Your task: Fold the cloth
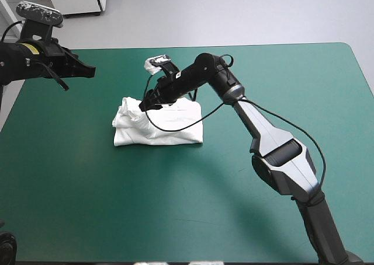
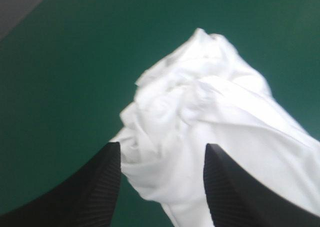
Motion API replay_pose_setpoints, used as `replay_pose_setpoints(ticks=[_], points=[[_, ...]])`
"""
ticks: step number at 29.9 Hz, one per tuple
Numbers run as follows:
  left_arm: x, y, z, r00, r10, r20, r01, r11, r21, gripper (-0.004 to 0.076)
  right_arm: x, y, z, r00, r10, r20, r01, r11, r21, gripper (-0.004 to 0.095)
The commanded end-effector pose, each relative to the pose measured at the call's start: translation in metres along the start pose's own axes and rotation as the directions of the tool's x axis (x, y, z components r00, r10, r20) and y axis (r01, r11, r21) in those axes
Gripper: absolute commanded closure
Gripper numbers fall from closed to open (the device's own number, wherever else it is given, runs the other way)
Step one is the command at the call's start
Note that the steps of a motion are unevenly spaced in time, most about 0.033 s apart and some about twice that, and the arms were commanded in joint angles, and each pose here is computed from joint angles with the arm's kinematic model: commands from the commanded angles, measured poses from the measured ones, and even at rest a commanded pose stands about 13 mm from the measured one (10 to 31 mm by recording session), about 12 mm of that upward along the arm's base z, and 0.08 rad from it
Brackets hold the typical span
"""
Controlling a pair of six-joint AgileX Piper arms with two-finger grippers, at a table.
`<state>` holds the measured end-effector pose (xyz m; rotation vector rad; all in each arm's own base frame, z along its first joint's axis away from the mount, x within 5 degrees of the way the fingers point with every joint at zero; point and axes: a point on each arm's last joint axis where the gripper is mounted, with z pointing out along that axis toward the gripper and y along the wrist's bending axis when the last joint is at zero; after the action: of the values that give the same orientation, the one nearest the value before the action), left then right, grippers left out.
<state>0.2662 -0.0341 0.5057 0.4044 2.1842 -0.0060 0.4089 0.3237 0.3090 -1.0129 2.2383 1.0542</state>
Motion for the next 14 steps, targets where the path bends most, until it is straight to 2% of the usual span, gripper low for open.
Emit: replay_pose_setpoints(ticks=[1, 6, 11, 14], points=[[-0.006, -0.004, -0.038, 0.990, -0.005, 0.137, 0.007, 1.000, -0.012, 0.0733, -0.020, 0.004, -0.069, 0.997, 0.025, 0.076, -0.036, 0.989, 0.145, 0.0416], [0.003, -0.006, -0.056, 0.986, 0.001, 0.167, 0.004, 1.000, -0.028, 0.0733, -0.016, -0.019, -0.117, 0.991, 0.084, 0.106, -0.111, 0.954, 0.280, 0.0417], [0.015, -0.009, -0.053, 0.990, -0.005, 0.140, 0.008, 1.000, -0.017, 0.0733, 0.007, -0.032, -0.143, 0.979, 0.192, 0.072, -0.205, 0.928, 0.312, 0.0416], [0.018, -0.011, -0.052, 0.990, -0.015, 0.137, 0.016, 1.000, -0.007, 0.0733, 0.024, -0.041, -0.139, 0.969, 0.248, 0.020, -0.241, 0.917, 0.317, 0.0416]])
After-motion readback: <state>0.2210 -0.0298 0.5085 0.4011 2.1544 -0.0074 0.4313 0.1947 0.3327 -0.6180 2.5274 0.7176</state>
